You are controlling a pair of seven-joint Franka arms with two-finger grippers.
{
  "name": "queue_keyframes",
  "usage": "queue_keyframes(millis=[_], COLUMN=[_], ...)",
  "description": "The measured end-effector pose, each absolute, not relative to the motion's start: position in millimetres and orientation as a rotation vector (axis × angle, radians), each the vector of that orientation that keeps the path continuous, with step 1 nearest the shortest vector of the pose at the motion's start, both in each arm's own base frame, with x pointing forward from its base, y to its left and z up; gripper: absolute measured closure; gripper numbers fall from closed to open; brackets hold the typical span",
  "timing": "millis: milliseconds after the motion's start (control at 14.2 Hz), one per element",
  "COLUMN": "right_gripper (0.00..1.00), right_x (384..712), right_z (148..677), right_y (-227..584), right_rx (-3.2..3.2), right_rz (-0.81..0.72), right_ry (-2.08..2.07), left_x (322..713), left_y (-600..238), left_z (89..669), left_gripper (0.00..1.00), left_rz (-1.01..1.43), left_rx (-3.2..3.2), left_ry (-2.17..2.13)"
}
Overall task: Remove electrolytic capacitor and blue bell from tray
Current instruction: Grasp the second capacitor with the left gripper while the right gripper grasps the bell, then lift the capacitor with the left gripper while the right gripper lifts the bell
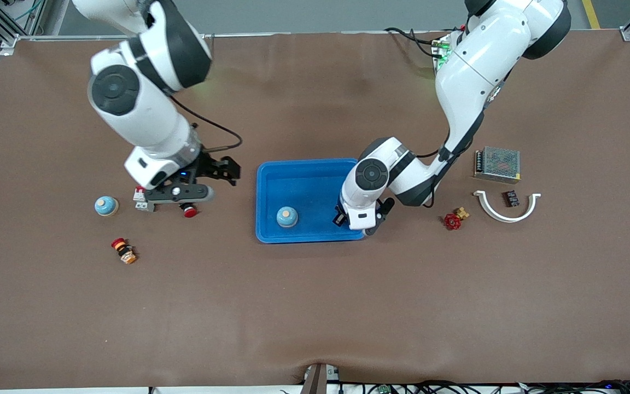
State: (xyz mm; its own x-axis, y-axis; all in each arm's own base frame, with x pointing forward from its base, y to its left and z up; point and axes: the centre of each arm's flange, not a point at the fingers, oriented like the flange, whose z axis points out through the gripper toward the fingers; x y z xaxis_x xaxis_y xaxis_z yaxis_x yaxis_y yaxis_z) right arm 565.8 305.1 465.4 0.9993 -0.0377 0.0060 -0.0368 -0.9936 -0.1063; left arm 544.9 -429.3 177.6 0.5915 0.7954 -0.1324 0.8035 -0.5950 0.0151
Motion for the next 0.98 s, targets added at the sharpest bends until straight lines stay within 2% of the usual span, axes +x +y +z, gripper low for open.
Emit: queue_keyframes(millis=[70,141,492,984], right_gripper=[0.0,0.0,0.0,0.0], right_x=[568.5,572.4,583.5,573.8], right_z=[451.9,436.5,358.3,282.6], right_y=[315.0,322.7,356.6,389.1], right_rx=[-3.027,-3.02,-2.993,-3.04], right_rz=[-0.023,-0.033,-0.061,-0.068], right_ry=[0.087,0.109,0.188,0.127], left_x=[545.8,546.1,555.9,579.4], left_y=[-429.8,-429.9,-429.4,-401.7], left_z=[178.9,179.3,191.6,262.3], left_gripper=[0.67,0.69,0.69,0.69], left_rz=[-0.169,-0.168,-0.134,-0.04], left_rx=[2.734,2.733,2.716,2.803], left_ry=[1.376,1.376,1.368,1.263])
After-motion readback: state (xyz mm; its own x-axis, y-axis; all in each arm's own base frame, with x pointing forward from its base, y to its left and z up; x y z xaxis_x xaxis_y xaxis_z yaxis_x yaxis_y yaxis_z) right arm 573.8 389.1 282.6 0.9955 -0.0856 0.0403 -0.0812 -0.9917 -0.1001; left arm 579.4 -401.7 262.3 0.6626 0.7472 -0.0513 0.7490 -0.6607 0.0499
